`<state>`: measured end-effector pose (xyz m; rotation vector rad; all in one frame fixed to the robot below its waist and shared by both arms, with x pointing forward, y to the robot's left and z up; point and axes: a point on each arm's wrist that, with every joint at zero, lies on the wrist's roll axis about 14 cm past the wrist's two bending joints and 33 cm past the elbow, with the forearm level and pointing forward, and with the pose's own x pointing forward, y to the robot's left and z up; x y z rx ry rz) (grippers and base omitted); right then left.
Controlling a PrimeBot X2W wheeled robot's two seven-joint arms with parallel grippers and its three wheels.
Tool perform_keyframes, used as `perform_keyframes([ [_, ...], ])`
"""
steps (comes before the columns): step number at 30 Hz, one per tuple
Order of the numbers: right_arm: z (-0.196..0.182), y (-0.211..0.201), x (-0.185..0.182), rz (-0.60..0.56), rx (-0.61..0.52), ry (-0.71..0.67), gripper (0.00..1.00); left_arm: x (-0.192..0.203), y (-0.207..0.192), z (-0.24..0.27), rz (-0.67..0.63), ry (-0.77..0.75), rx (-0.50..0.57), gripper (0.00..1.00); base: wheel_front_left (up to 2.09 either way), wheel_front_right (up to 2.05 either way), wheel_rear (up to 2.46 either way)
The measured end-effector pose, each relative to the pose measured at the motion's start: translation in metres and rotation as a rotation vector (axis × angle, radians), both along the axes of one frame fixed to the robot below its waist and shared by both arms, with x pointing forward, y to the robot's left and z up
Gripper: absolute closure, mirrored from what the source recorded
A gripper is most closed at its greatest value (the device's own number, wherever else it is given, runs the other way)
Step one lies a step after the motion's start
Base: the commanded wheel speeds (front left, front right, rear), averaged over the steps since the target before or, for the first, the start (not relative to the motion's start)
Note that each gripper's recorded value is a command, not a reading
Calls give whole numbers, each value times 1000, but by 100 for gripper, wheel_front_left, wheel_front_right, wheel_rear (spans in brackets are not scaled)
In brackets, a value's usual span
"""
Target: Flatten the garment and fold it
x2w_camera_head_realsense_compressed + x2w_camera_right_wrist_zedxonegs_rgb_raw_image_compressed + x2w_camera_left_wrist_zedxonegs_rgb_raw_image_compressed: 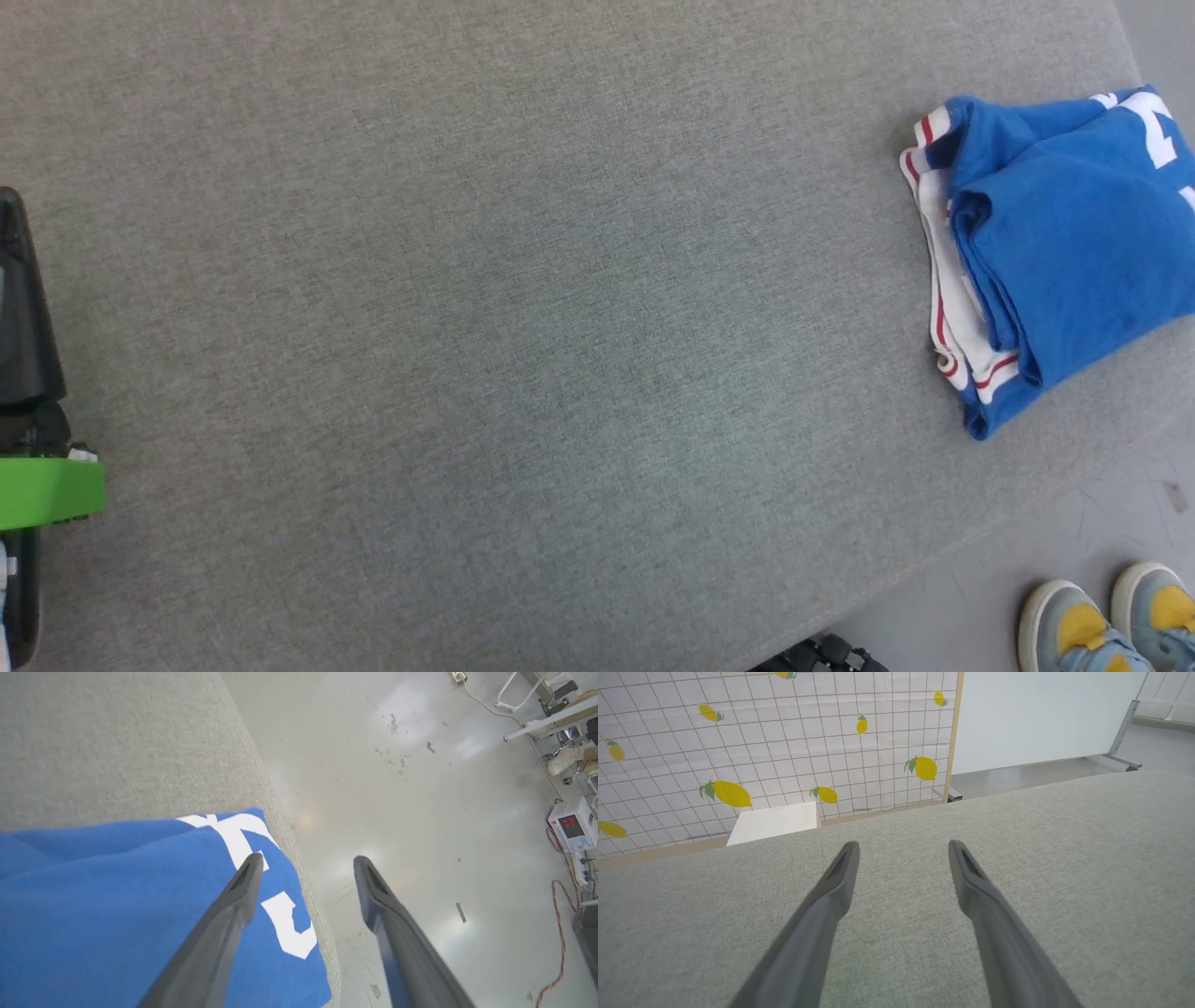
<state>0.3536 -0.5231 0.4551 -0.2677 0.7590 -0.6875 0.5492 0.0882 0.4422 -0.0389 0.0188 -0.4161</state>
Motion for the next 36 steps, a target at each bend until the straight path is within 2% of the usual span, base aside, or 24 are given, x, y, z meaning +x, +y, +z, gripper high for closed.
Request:
perform_keyframes([
  [5, 45, 15, 45, 143, -65, -212, 0, -7, -1, 6, 14, -10, -25, 0, 0, 0, 0],
  [9, 106, 49, 85, 318, -119, -451, 0, -15, 3, 17, 54, -25, -71, 0, 0, 0, 0],
  [13, 167, 86, 102, 460, -168, -674, 0, -24, 10, 31, 97, -56, -110, 0, 0, 0, 0],
  [16, 190, 125, 106, 539, -133, -807, 0, -33, 20, 43, 140, -76, -126, 0, 0, 0, 0],
  [23, 189, 214, 108, 646, 44, -990, 0, -53, 51, 71, 237, -128, -119, 0, 0, 0, 0],
  [28, 174, 267, 105, 655, 205, -1088, 0, -70, 71, 92, 312, -170, -133, 0, 0, 0, 0],
  [36, 134, 310, 83, 671, 307, -1098, 0, -103, 102, 114, 416, -213, -133, 0, 0, 0, 0],
])
